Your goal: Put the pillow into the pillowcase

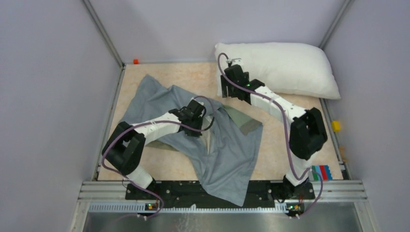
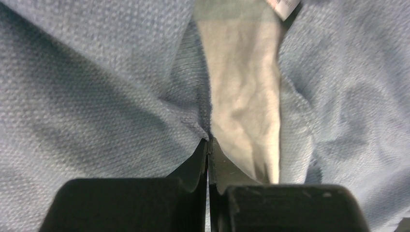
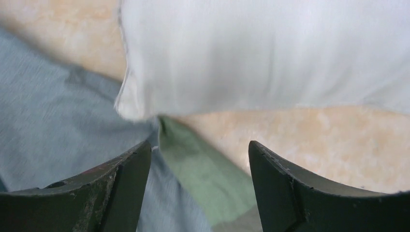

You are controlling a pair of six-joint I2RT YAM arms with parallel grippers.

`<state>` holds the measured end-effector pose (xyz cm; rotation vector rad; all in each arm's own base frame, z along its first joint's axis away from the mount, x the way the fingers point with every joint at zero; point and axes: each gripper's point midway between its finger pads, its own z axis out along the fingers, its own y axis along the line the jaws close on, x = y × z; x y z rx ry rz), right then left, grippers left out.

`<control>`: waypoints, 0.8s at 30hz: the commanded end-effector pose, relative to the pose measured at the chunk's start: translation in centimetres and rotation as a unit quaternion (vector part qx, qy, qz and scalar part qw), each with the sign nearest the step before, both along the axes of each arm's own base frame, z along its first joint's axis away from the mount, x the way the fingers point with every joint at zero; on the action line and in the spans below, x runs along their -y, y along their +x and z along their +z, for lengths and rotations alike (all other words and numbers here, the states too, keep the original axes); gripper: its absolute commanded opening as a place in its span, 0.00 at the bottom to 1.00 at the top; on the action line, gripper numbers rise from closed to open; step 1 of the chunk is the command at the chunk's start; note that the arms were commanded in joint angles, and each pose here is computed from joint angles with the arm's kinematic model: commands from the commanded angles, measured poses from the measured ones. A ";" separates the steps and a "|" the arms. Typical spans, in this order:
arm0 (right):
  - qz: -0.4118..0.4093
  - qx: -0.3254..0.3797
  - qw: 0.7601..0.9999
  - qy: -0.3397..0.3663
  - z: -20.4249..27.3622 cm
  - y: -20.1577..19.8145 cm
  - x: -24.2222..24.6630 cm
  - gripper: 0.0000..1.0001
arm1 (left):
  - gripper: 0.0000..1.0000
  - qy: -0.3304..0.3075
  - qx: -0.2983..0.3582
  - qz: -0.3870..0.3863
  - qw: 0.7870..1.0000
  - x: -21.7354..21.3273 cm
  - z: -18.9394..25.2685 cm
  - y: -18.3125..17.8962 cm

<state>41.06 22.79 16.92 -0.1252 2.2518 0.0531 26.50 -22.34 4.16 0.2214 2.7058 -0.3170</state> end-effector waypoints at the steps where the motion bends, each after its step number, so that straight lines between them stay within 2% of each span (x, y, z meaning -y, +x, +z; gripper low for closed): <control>1: -0.007 0.071 0.996 -0.053 3.8 5.9 0.9 0.74 | 0.00 -0.024 0.033 0.003 0.999 -0.8 2.2 0.5; 6: -0.005 0.079 0.990 -0.120 2.7 10.8 -0.1 0.77 | 0.00 -0.038 0.049 0.005 0.998 -1.1 3.8 0.9; 10: -0.010 0.033 0.982 -0.188 -2.9 13.2 -0.1 0.79 | 0.00 -0.063 0.048 -0.002 0.997 -0.7 4.1 0.4; 12: -0.017 -0.005 0.978 -0.208 -6.7 13.8 0.5 0.76 | 0.00 -0.072 0.048 -0.006 0.996 -0.5 3.9 0.1; 14: -0.030 -0.032 0.977 -0.207 -8.2 13.8 1.1 0.63 | 0.00 -0.081 0.047 -0.009 0.996 -0.3 3.6 -0.2; 15: -0.037 -0.040 0.978 -0.201 -8.1 13.6 1.3 0.49 | 0.00 -0.087 0.046 -0.010 0.995 -0.2 3.4 -0.2; 17: -0.051 -0.034 0.981 -0.186 -6.4 13.1 1.6 0.08 | 0.00 -0.099 0.043 -0.014 0.994 0.2 3.2 -0.5; 18: -0.057 -0.027 0.982 -0.177 -5.0 12.8 1.8 0.00 | 0.00 -0.106 0.042 -0.016 0.993 0.4 3.1 -0.6; 24: -0.089 0.044 0.989 -0.113 8.0 9.3 3.9 0.00 | 0.00 -0.122 0.045 -0.027 0.991 1.3 3.4 -0.1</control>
